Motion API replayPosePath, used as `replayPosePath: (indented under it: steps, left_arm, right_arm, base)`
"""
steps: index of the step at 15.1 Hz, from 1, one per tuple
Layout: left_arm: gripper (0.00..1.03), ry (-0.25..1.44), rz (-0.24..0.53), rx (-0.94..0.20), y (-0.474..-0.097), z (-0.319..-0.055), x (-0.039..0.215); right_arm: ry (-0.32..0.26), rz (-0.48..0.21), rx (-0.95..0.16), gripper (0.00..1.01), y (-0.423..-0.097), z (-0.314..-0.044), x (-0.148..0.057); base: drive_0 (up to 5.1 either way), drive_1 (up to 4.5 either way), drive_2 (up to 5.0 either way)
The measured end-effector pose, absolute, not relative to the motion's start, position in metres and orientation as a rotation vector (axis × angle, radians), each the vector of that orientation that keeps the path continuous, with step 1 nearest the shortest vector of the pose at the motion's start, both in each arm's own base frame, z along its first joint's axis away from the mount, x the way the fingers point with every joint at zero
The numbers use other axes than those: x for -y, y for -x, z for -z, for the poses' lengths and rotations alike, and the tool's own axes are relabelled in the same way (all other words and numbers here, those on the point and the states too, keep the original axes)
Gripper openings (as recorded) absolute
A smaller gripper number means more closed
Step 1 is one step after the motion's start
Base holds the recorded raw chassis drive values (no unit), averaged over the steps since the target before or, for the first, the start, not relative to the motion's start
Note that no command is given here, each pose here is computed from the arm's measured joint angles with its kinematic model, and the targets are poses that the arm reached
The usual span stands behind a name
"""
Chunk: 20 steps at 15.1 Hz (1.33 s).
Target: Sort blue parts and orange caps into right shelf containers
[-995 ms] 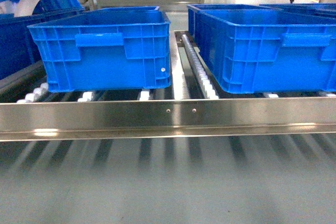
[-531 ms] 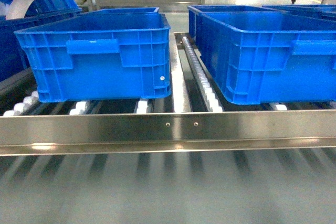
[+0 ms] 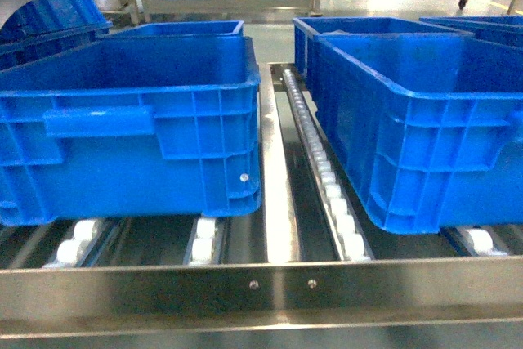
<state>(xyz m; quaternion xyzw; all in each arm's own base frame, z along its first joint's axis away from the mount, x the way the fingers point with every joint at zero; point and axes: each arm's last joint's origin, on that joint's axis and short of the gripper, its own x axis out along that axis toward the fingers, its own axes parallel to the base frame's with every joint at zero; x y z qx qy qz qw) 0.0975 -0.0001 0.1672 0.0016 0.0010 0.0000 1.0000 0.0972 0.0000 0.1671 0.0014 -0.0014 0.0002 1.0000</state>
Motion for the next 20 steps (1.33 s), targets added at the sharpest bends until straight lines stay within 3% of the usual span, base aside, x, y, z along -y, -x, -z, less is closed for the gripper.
replayPosePath:
  steps: [20]
  left_arm:
    - [0.43,-0.004,0.001,-0.003,-0.0975,-0.1671,0.0001]
  right_arm:
    - [-0.002,0.0,0.002,0.44,-0.0972,-0.1671,0.0]
  base:
    - [0.0,0.0,0.0]
